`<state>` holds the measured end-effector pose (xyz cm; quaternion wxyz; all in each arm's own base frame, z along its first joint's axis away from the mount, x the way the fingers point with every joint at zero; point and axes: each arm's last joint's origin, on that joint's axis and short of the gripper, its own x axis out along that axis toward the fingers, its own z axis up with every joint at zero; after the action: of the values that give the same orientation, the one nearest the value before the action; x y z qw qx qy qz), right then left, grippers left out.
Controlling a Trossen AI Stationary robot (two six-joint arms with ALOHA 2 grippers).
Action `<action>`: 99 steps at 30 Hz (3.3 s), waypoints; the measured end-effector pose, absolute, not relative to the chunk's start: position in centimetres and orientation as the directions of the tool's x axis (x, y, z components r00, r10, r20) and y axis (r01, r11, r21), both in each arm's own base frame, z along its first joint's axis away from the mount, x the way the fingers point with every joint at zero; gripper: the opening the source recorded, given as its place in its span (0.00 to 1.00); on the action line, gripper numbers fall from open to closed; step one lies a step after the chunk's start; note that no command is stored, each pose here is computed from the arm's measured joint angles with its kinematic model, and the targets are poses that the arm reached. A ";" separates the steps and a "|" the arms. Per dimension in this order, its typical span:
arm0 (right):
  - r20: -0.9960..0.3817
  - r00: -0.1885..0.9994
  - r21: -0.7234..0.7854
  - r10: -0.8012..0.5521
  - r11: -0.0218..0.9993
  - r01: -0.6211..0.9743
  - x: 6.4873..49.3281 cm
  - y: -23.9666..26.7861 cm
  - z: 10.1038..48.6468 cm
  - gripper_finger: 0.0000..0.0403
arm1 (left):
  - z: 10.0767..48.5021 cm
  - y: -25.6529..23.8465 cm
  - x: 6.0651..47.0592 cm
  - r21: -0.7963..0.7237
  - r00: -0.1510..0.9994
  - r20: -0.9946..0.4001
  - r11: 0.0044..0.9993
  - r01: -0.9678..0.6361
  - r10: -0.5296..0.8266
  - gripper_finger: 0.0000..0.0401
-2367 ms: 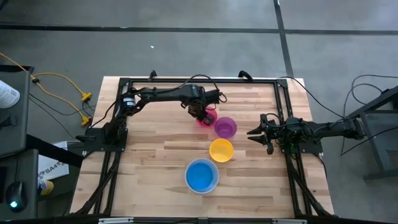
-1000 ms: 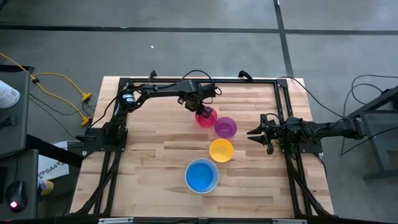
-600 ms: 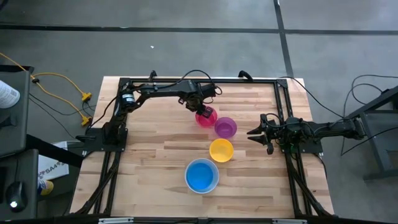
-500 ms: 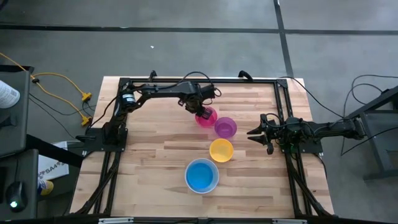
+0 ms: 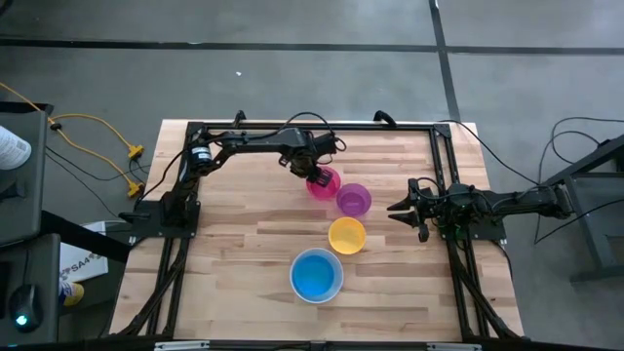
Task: Nest bowls inside each other
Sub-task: Stack the pink bowl on top of the blue bowl
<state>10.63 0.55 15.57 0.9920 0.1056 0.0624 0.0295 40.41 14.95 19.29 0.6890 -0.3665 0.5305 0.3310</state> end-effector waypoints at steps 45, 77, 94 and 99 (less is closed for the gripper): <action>-0.118 0.990 0.213 0.072 0.976 -0.046 10.6 0.5 15.6 0.24 | 20.9 15.5 40.2 -0.160 0.209 -0.977 0.508 -0.846 0.040 0.29; -0.117 0.990 0.213 0.072 0.976 -0.046 10.6 0.6 15.6 0.24 | 19.9 15.3 40.3 -0.185 0.230 -0.973 0.520 -0.834 0.022 0.01; -0.117 0.990 0.214 0.072 0.976 -0.045 10.6 0.5 15.6 0.24 | 20.4 15.8 39.9 -0.162 0.224 -0.974 0.553 -0.818 0.045 0.00; -0.117 0.991 0.213 0.072 0.976 -0.046 10.6 0.5 15.6 0.24 | 22.3 16.1 38.8 -0.154 0.229 -0.971 0.563 -0.812 0.064 0.00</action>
<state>10.63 0.55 15.58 0.9920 0.1056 0.0622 0.0296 38.80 16.09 22.27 0.7023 -0.3483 0.5368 0.3121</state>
